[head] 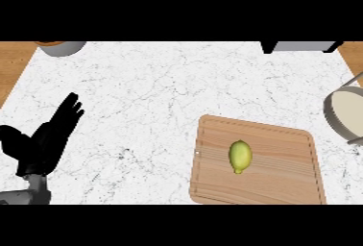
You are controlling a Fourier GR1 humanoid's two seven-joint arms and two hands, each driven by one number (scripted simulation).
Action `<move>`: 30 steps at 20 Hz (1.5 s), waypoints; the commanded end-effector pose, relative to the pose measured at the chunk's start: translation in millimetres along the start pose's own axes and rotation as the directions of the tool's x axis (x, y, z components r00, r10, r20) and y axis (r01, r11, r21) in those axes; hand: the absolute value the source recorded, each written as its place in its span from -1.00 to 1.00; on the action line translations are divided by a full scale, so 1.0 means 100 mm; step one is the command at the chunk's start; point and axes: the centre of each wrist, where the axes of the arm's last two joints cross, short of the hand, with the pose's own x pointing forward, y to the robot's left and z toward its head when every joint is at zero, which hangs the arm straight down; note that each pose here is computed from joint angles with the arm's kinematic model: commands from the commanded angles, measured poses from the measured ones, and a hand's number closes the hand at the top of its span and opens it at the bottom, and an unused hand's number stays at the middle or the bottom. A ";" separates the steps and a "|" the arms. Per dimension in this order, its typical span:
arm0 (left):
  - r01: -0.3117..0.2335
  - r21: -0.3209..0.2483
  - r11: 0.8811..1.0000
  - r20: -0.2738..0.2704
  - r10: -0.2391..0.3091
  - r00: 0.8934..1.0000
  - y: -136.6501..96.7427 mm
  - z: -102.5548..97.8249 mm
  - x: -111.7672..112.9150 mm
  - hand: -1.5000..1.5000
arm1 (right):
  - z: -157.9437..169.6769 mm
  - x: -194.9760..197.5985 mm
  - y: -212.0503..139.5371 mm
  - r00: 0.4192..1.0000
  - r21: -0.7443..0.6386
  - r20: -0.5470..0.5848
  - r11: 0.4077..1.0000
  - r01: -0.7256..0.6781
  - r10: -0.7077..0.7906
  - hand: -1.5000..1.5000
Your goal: Pick the sweet potato from the cutting board and place it in the tiered basket
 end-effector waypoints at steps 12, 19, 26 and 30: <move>0.026 -0.045 0.999 0.015 -0.026 1.000 -0.12 -0.08 0.17 0.00 | -0.68 0.14 -0.10 0.995 0.096 0.041 0.992 0.083 -0.088 1.00; 0.012 -0.026 1.000 0.031 -0.011 0.999 -0.08 -0.03 0.09 0.00 | -1.01 0.22 0.30 0.997 0.146 -0.024 0.986 0.077 -0.074 1.00; 0.014 -0.024 1.000 -0.009 -0.015 1.000 -0.05 -0.07 -0.11 0.00 | -1.17 0.17 0.59 0.997 0.162 -0.024 0.984 0.079 -0.076 1.00; 0.014 -0.044 0.999 -0.007 -0.014 1.000 0.01 0.03 0.18 0.00 | -1.11 0.06 0.82 0.999 0.150 -0.014 0.988 0.035 -0.034 1.00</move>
